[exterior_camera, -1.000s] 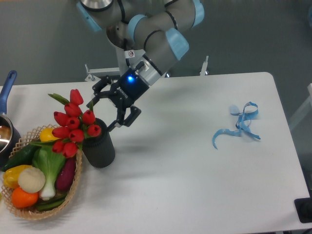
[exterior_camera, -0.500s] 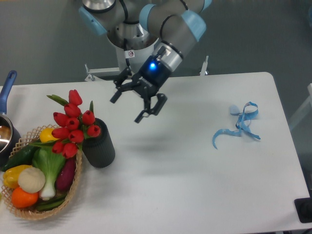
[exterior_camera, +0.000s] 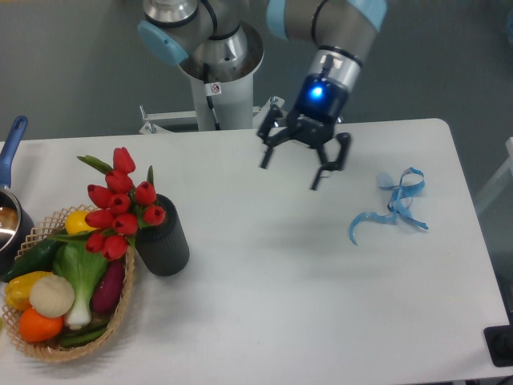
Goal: Insert the flowers into the vase
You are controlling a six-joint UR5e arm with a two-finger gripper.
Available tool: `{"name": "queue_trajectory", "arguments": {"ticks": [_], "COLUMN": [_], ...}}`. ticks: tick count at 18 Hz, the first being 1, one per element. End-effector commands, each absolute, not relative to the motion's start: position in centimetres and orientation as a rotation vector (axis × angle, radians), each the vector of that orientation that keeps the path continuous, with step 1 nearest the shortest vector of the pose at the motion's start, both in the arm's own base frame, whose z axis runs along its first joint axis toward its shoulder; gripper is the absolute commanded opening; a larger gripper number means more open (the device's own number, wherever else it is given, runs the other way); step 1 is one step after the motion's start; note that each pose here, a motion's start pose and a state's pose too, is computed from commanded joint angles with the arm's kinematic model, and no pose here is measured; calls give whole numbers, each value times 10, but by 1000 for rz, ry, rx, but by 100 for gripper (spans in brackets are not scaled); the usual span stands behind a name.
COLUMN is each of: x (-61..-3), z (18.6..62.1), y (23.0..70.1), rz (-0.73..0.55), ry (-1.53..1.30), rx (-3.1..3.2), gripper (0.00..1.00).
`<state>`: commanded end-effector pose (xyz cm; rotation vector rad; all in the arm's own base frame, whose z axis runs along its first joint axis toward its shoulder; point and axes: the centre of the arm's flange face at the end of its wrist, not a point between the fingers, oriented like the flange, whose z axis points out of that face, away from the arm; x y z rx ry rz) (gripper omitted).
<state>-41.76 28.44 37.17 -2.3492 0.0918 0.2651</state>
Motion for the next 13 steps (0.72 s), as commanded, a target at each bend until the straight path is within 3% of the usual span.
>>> {"name": "queue_trajectory", "arguments": {"ticks": [5, 10, 13], "x": [-438, -410, -393], "z": [369, 324, 324], "y": [268, 272, 292], "rz": [421, 297, 310], "ry": [33, 45, 109], "rx": [-2624, -2864, -2904], "gripper": [100, 100, 100]}}
